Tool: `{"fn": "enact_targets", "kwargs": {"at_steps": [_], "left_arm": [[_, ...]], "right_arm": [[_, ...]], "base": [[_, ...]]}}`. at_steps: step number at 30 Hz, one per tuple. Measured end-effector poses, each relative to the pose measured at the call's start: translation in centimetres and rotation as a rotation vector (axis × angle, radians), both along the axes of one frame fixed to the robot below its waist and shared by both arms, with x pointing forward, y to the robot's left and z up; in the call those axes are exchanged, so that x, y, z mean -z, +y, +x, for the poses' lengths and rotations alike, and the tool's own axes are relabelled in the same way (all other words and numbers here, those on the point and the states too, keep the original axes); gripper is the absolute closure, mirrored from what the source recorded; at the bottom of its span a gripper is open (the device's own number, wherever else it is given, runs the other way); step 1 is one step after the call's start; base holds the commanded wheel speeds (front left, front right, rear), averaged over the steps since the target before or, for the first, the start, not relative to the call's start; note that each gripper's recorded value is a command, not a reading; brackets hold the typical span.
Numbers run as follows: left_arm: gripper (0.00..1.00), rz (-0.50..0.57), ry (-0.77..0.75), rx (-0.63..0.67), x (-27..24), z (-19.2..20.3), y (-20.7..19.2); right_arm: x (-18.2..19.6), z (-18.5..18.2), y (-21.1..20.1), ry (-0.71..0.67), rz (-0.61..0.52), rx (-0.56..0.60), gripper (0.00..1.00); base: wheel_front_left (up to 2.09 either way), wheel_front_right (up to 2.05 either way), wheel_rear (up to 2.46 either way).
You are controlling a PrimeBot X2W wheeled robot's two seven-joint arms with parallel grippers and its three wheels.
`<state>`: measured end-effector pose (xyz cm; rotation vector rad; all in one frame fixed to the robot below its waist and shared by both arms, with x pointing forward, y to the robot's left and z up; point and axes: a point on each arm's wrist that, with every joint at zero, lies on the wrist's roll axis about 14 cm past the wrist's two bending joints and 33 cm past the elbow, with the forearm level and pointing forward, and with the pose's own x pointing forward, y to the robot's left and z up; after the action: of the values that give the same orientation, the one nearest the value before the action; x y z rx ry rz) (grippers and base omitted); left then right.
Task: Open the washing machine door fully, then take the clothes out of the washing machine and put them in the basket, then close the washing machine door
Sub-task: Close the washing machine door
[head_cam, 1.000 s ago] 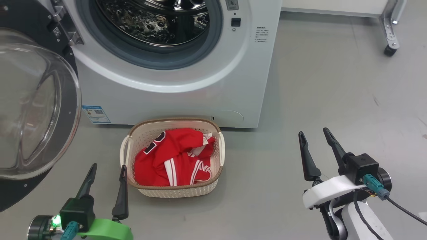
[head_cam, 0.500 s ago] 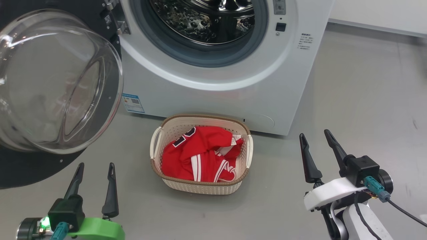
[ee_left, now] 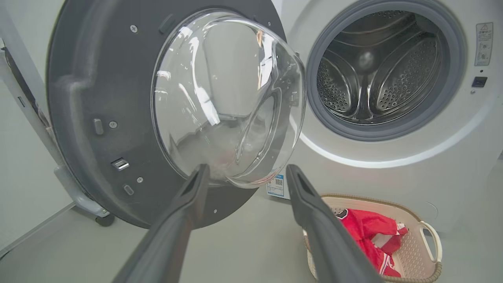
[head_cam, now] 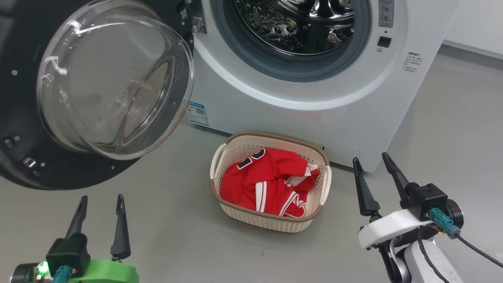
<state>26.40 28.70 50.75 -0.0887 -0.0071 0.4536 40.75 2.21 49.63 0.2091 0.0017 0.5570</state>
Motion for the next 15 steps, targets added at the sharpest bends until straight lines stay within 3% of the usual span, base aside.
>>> {"fn": "enact_targets", "kwargs": {"at_steps": [15], "left_arm": [[0.00,-0.002,-0.003,-0.138,0.1,-4.0,2.9]], "right_arm": [[-0.4,-0.9,3.6,-0.010,0.003,-0.109,0.00]], "base": [[0.00,0.00,0.00]]}}
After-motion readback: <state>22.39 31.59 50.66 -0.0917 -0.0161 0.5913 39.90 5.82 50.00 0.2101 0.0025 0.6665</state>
